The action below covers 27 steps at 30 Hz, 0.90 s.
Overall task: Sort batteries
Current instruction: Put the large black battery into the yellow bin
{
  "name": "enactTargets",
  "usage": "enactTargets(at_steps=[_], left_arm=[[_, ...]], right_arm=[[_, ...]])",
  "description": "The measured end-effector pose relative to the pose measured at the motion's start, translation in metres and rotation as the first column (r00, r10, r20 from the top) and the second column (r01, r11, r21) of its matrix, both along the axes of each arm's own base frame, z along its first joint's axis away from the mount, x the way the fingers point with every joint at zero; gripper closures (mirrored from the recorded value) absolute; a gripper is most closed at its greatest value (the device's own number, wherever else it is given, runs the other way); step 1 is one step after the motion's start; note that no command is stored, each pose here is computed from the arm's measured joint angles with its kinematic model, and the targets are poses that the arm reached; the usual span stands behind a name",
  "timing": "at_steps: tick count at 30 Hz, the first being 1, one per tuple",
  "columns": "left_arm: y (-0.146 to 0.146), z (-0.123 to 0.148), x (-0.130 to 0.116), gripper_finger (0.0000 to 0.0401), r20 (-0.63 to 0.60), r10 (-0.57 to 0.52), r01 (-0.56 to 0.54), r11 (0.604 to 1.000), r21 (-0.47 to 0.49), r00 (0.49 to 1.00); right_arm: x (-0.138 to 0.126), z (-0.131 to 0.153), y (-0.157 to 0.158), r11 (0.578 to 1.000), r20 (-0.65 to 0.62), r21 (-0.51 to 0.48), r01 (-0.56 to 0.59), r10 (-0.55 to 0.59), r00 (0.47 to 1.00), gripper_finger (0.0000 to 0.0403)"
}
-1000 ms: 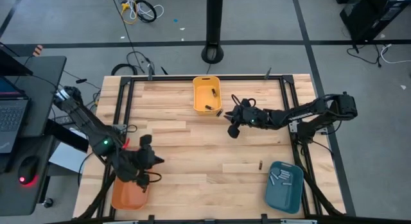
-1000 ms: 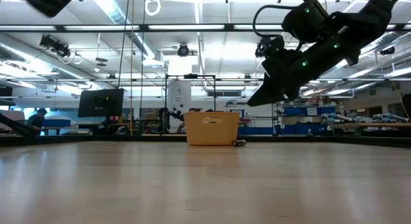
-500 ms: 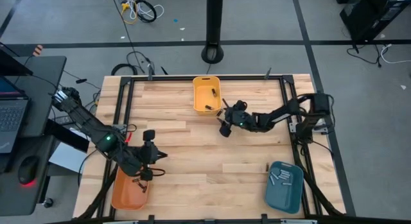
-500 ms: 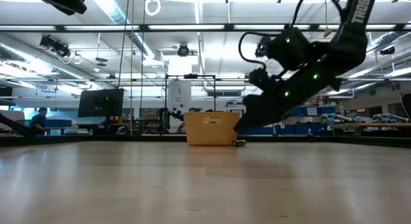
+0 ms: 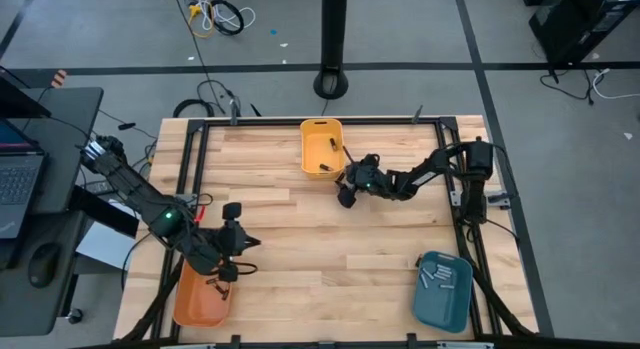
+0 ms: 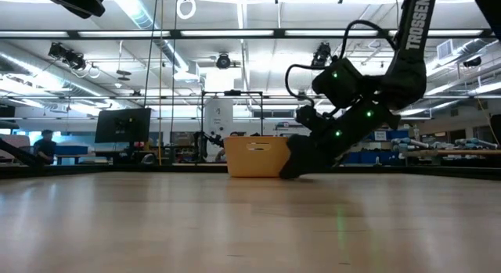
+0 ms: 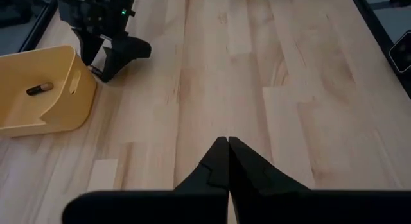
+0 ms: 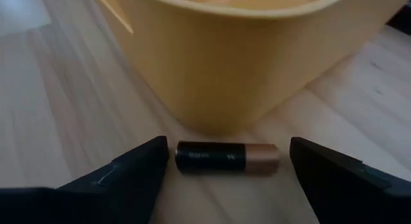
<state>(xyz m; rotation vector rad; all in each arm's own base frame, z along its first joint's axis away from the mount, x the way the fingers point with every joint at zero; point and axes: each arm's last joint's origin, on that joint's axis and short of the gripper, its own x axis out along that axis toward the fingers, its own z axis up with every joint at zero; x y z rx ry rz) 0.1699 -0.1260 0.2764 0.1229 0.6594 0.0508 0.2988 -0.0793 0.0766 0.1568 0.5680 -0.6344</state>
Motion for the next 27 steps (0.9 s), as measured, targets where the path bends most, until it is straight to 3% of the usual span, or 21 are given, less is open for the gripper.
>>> enactTargets(at_steps=[4, 9, 23, 27], left_arm=[[0.0, 0.0, 0.0, 0.0396, 0.0, 0.0, 0.0, 1.0, 0.0, 1.0], [0.0, 0.0, 0.001, 0.0396, 0.004, -0.016, 0.016, 1.0, 0.016, 1.0], [0.0, 0.001, 0.002, 0.0396, 0.008, -0.022, 0.022, 0.999, 0.026, 1.0], [0.0, 0.001, 0.002, 0.0396, 0.009, -0.022, 0.022, 0.999, 0.025, 1.0]], right_arm=[[0.003, -0.005, -0.003, 1.0, 0.014, 0.027, -0.005, 0.004, 1.0, 0.0092], [0.003, -0.008, -0.002, 0.999, 0.013, 0.043, -0.009, 0.008, 1.0, 0.0161], [-0.004, 0.018, 0.043, 0.989, -0.096, 0.074, -0.131, 0.137, 0.986, 0.0163], [-0.004, 0.04, 0.065, 0.976, -0.038, 0.073, -0.205, 0.208, 0.977, 0.0163]])
